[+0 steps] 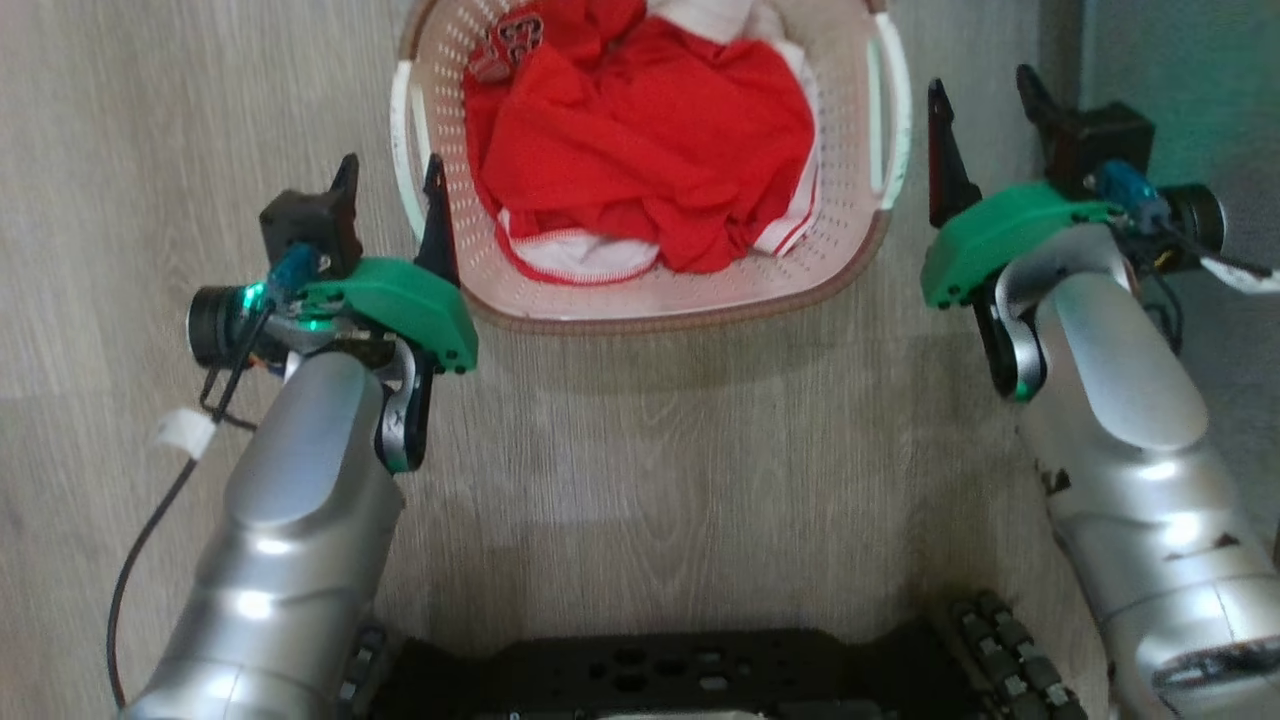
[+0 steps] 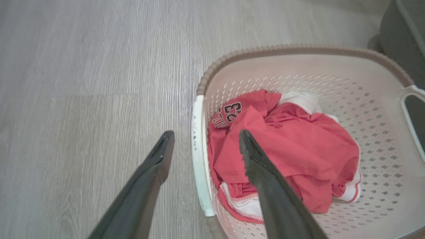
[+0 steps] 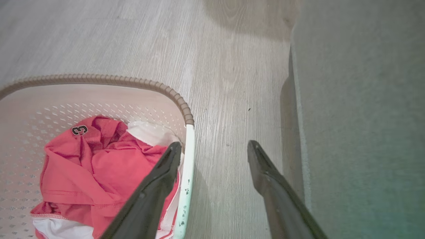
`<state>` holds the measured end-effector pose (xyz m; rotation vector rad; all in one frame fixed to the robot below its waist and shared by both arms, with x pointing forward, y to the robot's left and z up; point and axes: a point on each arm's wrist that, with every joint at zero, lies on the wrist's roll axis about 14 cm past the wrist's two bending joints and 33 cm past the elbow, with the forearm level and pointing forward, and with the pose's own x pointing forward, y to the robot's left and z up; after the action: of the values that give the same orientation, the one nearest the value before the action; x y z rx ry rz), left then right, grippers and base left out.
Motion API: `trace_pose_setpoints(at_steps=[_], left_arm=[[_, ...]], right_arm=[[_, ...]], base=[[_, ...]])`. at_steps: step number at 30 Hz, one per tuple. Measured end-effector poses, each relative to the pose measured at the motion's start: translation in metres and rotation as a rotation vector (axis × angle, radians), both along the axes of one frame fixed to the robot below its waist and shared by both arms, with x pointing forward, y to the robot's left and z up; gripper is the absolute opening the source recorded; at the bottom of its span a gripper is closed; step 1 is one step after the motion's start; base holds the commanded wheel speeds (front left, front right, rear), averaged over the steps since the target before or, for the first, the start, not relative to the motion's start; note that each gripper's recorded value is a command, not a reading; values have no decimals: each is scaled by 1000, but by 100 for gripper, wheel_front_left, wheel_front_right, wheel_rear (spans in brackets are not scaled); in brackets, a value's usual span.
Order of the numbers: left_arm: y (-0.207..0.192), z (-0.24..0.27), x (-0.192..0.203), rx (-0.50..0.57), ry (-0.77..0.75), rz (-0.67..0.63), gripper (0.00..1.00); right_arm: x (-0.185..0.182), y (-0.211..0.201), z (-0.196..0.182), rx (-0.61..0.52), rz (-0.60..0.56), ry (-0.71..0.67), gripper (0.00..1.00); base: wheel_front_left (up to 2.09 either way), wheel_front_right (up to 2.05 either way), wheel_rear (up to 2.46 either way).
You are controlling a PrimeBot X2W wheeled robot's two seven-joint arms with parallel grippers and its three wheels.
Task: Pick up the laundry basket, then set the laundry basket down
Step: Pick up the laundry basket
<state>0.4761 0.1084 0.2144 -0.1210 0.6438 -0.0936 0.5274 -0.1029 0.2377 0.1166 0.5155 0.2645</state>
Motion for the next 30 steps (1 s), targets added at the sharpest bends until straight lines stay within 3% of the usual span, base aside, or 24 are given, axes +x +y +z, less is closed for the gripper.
trace_pose_setpoints(at_steps=[15,30], left_arm=[[1,-70,1,38,148,-44,100],[-4,-82,9,39,170,-51,100]], right_arm=[[2,18,-69,36,27,126,100],[6,28,-91,52,43,180,100]], base=[[0,0,0],[0,0,0]])
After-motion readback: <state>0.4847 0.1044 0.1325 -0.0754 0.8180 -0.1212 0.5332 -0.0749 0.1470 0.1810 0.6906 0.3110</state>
